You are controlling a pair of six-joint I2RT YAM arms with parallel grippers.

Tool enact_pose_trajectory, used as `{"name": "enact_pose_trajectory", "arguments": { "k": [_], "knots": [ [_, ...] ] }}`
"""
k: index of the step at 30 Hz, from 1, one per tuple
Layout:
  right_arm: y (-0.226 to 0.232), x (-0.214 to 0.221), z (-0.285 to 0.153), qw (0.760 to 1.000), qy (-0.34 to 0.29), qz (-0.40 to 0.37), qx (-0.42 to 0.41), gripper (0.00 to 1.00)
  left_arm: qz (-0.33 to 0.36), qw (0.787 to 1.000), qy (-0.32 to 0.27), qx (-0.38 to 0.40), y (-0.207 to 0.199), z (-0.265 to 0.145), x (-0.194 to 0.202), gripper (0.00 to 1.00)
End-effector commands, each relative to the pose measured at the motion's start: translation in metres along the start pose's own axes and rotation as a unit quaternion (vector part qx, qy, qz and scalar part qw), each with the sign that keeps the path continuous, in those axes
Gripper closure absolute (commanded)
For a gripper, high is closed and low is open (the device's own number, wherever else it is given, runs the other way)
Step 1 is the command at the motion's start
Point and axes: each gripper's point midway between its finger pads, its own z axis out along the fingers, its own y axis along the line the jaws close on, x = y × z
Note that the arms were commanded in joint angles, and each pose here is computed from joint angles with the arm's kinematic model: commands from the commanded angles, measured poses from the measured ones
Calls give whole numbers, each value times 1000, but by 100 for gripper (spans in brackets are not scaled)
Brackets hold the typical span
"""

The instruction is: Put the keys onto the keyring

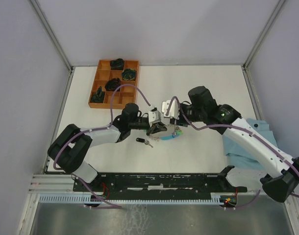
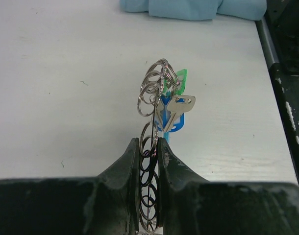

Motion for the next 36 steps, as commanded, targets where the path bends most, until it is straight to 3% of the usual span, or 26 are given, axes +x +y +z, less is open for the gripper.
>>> {"name": "enact_pose_trajectory", "arguments": {
  "k": [1,4,7,12,15,19,21,26,30,36],
  "knots": [
    [-28,-25,-25,987,-51,109,109,46,102,991,-21,-82,17,-6,-31,97],
    [-37,-17,-39,958,-43,226,169,34,133,983,-8,-123,20,-9,-30,97],
    [-37,-6,-46,926,-22,319,201,29,148,973,-9,-177,30,-13,-34,97],
    [-29,15,-47,857,16,456,238,27,133,957,-39,-257,38,-14,-48,97],
    [-28,18,-44,807,2,531,258,27,122,946,-53,-295,38,-7,-53,97],
    [-29,24,-37,753,-20,595,281,27,121,934,-76,-326,32,4,-58,97],
    [-30,32,-35,738,-15,605,298,27,126,933,-82,-328,28,9,-58,97],
    [-28,51,-36,734,21,610,297,28,181,932,-51,-308,21,14,-43,97],
    [-14,51,-18,739,29,638,214,32,265,918,-18,-293,17,9,-33,97],
    [-10,46,2,744,22,651,149,41,310,910,6,-274,14,9,-31,97]
  ]
}}
